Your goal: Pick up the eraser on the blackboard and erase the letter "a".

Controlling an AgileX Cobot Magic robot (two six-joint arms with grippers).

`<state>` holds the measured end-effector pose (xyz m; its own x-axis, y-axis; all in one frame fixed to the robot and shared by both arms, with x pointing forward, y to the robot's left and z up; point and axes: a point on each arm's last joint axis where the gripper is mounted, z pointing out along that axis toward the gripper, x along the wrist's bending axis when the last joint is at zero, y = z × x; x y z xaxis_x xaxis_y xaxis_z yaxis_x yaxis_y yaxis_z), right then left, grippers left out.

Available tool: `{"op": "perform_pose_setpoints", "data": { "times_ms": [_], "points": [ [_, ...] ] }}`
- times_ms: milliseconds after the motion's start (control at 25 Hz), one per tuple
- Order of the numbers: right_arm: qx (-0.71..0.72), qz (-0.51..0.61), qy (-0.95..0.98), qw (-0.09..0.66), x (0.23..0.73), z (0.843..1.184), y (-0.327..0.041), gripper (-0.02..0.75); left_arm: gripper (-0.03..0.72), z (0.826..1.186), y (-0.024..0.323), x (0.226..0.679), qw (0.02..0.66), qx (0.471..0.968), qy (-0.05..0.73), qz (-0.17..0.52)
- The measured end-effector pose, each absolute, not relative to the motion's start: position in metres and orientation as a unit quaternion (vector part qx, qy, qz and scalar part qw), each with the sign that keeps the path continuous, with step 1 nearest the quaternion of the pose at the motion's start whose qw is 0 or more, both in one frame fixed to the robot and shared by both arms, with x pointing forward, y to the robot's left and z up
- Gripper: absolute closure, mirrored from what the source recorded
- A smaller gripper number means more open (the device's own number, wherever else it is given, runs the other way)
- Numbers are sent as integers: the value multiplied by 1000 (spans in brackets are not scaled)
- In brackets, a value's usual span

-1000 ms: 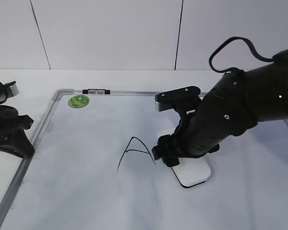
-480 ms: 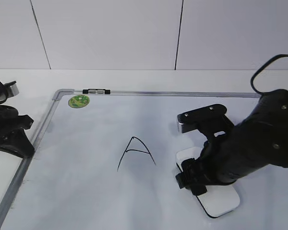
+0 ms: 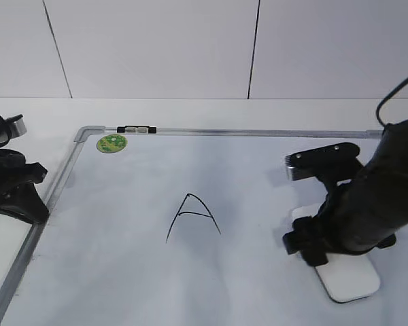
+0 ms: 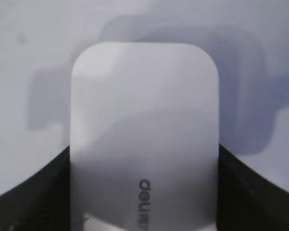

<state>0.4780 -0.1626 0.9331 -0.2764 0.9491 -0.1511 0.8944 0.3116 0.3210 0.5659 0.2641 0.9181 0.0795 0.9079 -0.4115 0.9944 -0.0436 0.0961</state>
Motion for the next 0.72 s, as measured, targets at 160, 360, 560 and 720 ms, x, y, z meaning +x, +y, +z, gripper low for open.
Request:
{"op": "perform_pose_setpoints", "data": {
  "times_ms": [160, 360, 560, 720],
  "points": [
    [622, 49, 759, 184, 505, 945, -189, 175, 641, 918, 264, 566, 180, 712, 668, -121],
    [629, 41, 749, 204, 522, 962, -209, 176, 641, 918, 264, 566, 180, 712, 668, -121],
    [624, 46, 754, 200, 517, 975, -213, 176, 639, 918, 264, 566, 180, 712, 668, -121],
    [627, 44, 751, 200, 515, 981, -220, 176, 638, 918, 264, 566, 180, 713, 667, -121]
  ]
}}
